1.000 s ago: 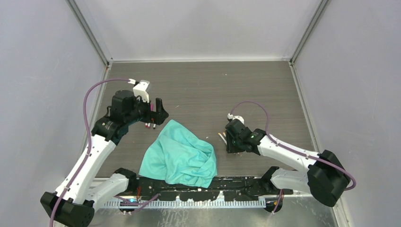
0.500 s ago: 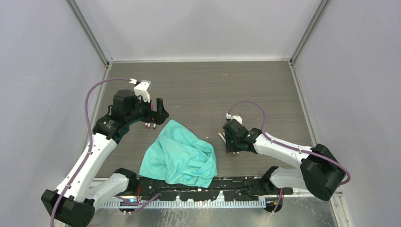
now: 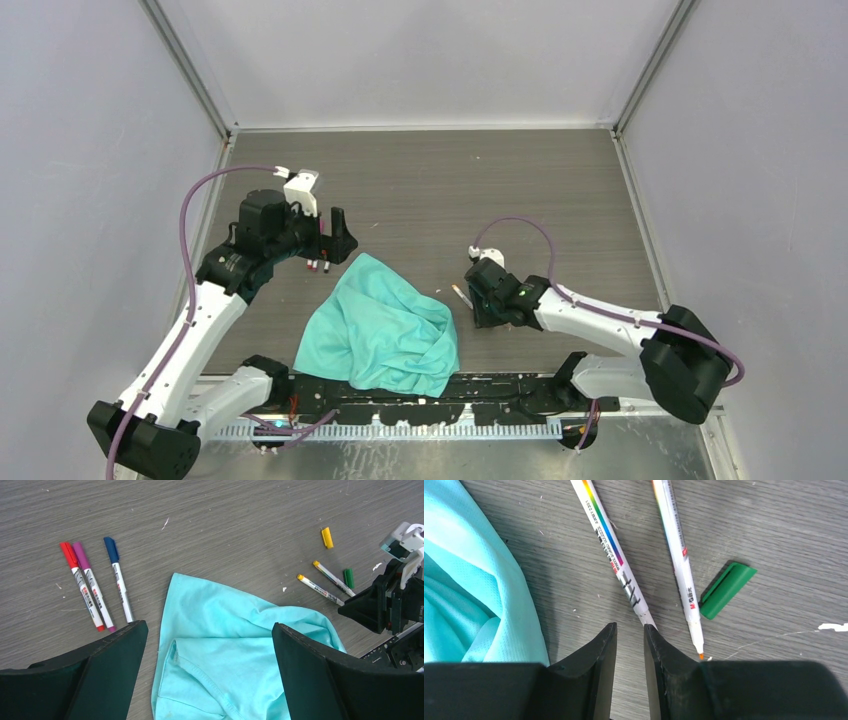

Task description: Insert the pens into the pen caps

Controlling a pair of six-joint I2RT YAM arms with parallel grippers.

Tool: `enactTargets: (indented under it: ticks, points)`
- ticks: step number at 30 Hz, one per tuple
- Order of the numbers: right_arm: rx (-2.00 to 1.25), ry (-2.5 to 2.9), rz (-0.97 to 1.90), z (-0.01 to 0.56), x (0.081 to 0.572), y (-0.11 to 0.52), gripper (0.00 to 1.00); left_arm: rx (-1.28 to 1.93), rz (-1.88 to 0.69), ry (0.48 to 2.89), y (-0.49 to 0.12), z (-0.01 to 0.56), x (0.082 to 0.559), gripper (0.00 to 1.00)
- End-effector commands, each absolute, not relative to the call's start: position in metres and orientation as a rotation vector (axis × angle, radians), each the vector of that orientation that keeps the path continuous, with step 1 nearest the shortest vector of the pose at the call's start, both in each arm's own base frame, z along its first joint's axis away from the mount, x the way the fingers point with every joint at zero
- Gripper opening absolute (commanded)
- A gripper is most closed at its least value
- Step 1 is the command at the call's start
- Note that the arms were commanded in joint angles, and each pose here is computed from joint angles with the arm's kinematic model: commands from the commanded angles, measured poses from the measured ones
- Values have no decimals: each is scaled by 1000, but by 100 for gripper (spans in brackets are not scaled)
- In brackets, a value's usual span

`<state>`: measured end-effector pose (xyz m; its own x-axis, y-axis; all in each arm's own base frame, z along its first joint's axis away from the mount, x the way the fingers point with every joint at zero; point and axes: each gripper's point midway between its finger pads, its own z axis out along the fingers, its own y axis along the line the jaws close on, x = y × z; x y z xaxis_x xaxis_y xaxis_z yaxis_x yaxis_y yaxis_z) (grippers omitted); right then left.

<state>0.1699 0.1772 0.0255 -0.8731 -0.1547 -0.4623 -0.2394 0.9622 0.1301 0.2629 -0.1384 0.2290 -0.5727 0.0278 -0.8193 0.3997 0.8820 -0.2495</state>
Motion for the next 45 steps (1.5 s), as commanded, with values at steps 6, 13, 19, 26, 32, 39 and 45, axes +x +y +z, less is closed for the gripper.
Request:
enactTargets:
  ticks: [6,13,19,26,32,39,45]
  points:
    - [-247,2569,171,49,190,173,41,314,-548,2062,-143,246,267,98]
    - [-283,2592,133,37,193,175,46,316,-552,2060,-144,247,266,98]
    - [-285,2602,125,33,193,175,43,317,-556,2056,-144,248,265,98]
    - [-302,2627,156,26,186,178,34,318,-559,2051,-144,250,265,98]
    - [-328,2651,177,18,181,181,30,330,-571,2041,-146,251,262,98]
    - [-392,2678,203,13,176,189,21,345,-577,2021,-147,254,260,98]
    - [-465,2659,301,18,173,203,8,371,-596,2018,-151,253,258,98]
